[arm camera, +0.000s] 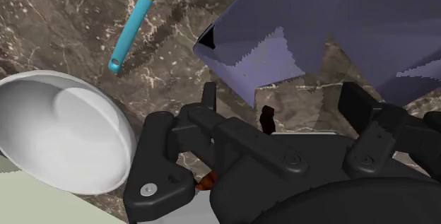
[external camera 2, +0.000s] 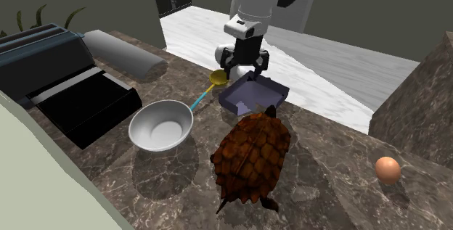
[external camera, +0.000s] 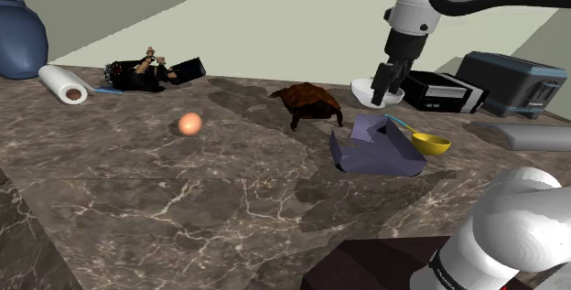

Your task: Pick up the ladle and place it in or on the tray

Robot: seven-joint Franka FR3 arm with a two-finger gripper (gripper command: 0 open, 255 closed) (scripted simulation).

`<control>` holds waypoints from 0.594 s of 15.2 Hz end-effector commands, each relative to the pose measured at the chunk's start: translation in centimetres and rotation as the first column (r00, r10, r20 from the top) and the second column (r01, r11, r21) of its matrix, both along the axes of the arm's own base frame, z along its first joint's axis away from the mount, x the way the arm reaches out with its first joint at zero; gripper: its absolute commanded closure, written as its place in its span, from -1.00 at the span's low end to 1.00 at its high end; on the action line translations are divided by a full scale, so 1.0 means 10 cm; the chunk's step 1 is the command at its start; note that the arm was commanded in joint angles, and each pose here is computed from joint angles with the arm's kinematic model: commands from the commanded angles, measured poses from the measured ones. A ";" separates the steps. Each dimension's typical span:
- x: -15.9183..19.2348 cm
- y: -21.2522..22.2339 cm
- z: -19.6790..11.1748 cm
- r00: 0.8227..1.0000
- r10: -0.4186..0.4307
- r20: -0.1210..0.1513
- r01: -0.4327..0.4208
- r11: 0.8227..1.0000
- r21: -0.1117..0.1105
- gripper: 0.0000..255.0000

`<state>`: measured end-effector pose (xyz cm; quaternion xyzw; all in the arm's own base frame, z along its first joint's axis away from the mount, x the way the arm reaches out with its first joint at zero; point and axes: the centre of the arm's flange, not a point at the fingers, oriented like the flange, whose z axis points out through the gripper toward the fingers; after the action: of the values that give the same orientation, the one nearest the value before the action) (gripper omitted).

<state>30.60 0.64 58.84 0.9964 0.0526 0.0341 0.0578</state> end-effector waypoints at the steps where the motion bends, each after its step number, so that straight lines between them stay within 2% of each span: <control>1: 0.00 0.00 0.00 1.000 0.000 0.000 0.000 1.000 0.000 -1.00; 3: -0.01 -0.31 -0.09 0.994 -0.112 -0.015 0.113 0.992 0.052 -1.00; 5: -0.06 -0.62 -0.19 0.974 -0.222 -0.036 0.224 0.969 0.102 -1.00; 7: -0.14 -0.91 -0.31 0.943 -0.327 -0.062 0.333 0.931 0.149 -1.00; 9: -0.26 -1.18 -0.44 0.900 -0.427 -0.093 0.437 0.879 0.192 -1.00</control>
<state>28.87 -10.03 55.07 0.9891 -0.1440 0.0058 -0.0288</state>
